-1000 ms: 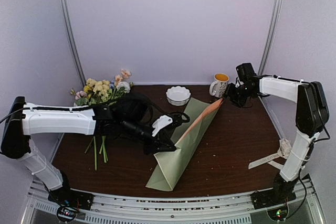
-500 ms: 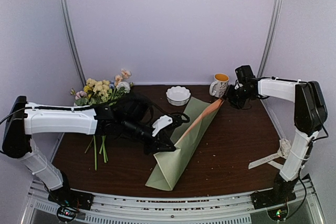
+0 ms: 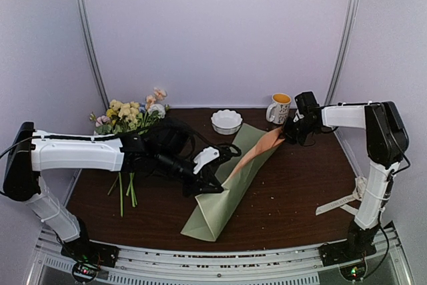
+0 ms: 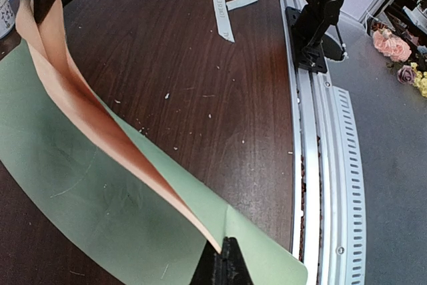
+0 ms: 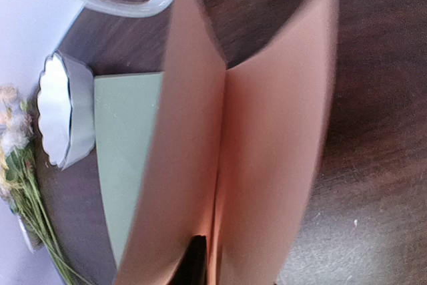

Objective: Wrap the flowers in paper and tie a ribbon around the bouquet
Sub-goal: Unfold the folded wrapping paper at the center of the board.

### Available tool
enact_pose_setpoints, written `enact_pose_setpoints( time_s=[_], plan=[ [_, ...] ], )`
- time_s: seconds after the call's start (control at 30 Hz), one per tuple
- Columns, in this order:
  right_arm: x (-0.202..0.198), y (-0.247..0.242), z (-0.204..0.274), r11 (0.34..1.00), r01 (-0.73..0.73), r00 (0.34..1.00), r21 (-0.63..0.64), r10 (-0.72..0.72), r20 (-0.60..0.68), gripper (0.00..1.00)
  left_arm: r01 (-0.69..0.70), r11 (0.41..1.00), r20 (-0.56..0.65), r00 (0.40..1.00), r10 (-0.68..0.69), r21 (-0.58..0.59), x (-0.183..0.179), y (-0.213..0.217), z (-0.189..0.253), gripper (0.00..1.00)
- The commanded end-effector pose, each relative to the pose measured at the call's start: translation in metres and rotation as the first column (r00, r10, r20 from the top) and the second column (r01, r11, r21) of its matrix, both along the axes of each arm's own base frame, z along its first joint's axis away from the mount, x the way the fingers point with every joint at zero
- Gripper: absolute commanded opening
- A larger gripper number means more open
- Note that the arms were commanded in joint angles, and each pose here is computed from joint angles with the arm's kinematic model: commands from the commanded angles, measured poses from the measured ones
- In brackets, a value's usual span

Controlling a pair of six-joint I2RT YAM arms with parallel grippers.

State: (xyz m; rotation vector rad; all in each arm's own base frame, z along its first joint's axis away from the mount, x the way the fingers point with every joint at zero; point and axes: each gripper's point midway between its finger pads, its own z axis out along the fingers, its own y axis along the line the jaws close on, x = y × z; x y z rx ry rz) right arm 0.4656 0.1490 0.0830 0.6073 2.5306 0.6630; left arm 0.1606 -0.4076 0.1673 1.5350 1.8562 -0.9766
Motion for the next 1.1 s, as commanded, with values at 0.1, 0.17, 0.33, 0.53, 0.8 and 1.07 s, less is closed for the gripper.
enact_pose_setpoints(
  time_s=[0.1,0.17,0.33,0.53,0.8,1.07],
  plan=[
    [-0.004,0.007,0.036,0.998,-0.055,0.995,0.005,0.054,0.086,0.00,0.015,0.999,0.008,1.000,-0.014,-0.038,0.005,-0.002,0.013,0.00],
    [-0.012,0.009,0.051,0.997,-0.070,0.991,-0.037,0.074,0.115,0.00,0.007,0.999,0.005,1.000,-0.006,-0.042,0.008,0.001,0.015,0.01],
    [-0.049,0.046,0.107,0.987,-0.142,0.959,-0.077,0.156,0.235,0.00,-0.002,0.998,0.017,1.000,0.003,-0.062,0.017,0.006,0.028,0.67],
    [-0.092,0.080,0.183,0.964,-0.179,0.885,-0.196,0.244,0.396,0.00,-0.064,0.979,0.110,0.990,0.086,-0.192,0.032,0.015,0.082,0.87],
    [-0.121,0.120,0.237,0.953,-0.229,0.813,-0.197,0.298,0.500,0.00,-0.166,0.946,0.018,0.984,0.178,-0.280,0.056,0.010,0.104,0.95],
    [-0.129,0.143,0.250,0.944,-0.262,0.783,-0.203,0.331,0.527,0.00,-0.220,0.921,-0.004,0.973,0.231,-0.323,0.071,-0.001,0.095,0.98]
  ],
)
